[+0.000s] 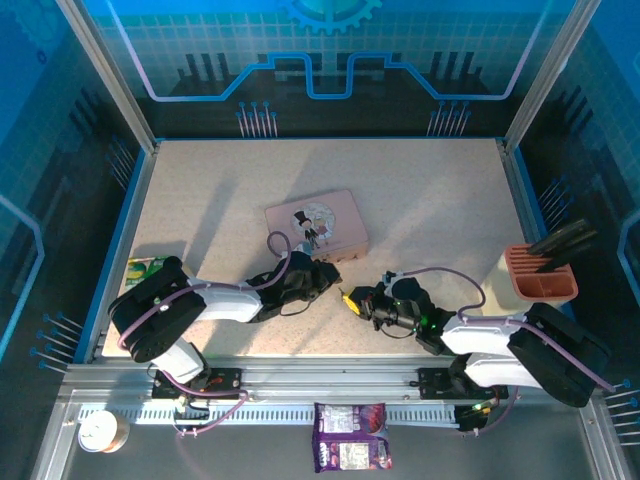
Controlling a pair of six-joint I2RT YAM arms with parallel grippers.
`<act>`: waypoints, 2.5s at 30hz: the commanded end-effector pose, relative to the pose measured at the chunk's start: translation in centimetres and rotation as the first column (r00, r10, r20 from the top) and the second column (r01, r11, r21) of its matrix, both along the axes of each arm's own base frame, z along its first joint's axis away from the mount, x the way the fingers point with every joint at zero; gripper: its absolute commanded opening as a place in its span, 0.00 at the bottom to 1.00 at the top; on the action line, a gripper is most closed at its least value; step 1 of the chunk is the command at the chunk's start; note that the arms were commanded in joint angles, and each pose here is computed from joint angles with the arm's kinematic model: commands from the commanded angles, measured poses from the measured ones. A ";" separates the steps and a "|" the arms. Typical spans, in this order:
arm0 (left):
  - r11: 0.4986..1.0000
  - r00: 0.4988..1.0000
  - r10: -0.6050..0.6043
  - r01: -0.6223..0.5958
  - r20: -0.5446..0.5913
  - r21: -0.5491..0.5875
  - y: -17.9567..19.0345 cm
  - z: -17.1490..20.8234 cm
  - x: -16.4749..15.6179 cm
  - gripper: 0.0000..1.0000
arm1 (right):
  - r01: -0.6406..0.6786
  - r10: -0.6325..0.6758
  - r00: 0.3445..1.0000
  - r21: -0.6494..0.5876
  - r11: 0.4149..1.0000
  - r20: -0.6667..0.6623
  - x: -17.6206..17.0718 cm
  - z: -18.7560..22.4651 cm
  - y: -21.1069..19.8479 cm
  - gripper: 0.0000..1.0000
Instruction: Unlock the padlock with the key
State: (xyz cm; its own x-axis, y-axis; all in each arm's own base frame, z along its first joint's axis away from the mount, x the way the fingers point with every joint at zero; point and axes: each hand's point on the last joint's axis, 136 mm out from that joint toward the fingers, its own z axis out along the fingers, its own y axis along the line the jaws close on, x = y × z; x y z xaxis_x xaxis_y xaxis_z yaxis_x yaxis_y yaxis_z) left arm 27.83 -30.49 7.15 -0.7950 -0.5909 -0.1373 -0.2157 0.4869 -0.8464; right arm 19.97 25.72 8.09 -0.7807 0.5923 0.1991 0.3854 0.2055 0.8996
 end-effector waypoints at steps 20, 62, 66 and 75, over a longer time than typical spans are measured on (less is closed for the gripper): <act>0.964 0.985 0.050 -0.004 0.168 -0.265 -2.1 5.6 0.2 0.00 | 0.083 -0.077 0.996 0.130 0.988 -0.050 0.9 0.7 0.7 0.00; 0.958 0.970 0.160 -0.108 0.185 -0.264 1.7 4.9 1.2 0.00 | 0.112 -0.109 0.994 0.208 0.972 -0.027 0.8 0.0 0.7 0.00; 0.959 0.971 0.154 -0.102 0.185 -0.264 1.5 5.0 1.2 0.00 | 0.106 -0.106 0.994 0.219 0.970 -0.011 0.8 0.6 0.7 0.00; 0.960 0.972 0.148 -0.097 0.184 -0.264 1.4 5.0 1.0 0.00 | 0.100 -0.103 0.995 0.188 0.977 0.007 0.7 1.2 0.5 0.00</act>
State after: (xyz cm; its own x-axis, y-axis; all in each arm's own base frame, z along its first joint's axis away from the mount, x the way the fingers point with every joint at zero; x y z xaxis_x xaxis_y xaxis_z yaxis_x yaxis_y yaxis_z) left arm 27.67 -29.47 8.50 -0.7332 -0.6551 -0.1822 -0.1075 0.3763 -0.9202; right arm 20.42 26.68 9.60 -0.7294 0.5968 0.3344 0.3896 -0.0396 0.9202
